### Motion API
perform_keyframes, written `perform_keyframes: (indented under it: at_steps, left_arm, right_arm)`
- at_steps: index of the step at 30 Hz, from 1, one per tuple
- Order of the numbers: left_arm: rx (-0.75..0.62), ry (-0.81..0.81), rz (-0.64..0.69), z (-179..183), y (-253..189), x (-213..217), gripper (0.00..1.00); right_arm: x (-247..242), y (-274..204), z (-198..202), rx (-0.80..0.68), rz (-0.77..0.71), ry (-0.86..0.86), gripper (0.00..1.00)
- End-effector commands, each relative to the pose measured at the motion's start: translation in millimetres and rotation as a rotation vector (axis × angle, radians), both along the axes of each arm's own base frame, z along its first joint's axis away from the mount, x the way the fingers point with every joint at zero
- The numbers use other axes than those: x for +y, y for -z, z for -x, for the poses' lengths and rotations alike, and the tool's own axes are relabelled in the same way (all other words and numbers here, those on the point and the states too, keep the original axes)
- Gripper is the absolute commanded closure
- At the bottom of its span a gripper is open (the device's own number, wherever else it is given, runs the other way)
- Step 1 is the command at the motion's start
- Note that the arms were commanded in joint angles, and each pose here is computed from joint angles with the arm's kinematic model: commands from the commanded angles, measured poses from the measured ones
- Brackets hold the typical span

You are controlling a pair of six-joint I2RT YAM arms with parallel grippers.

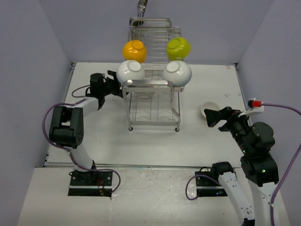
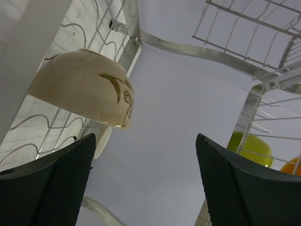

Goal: Unload the bowls from the dish rack

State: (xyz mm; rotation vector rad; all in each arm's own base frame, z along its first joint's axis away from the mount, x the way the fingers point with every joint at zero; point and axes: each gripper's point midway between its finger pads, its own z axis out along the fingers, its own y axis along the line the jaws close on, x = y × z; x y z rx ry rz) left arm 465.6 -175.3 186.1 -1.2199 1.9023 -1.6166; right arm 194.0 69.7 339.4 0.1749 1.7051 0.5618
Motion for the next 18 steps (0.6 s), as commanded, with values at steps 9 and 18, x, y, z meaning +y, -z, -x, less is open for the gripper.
perform_keyframes:
  at_steps: [9, 18]
  left_arm:
    - [0.101, 0.021, -0.056, -7, 12, -23, 0.15]
    - [0.111, 0.015, -0.063, -12, 19, -32, 0.23]
  right_arm:
    - [-4, -14, 2, -0.040, -0.001, 0.020, 0.01]
    - [-3, -16, 1, -0.046, 0.004, 0.015, 0.01]
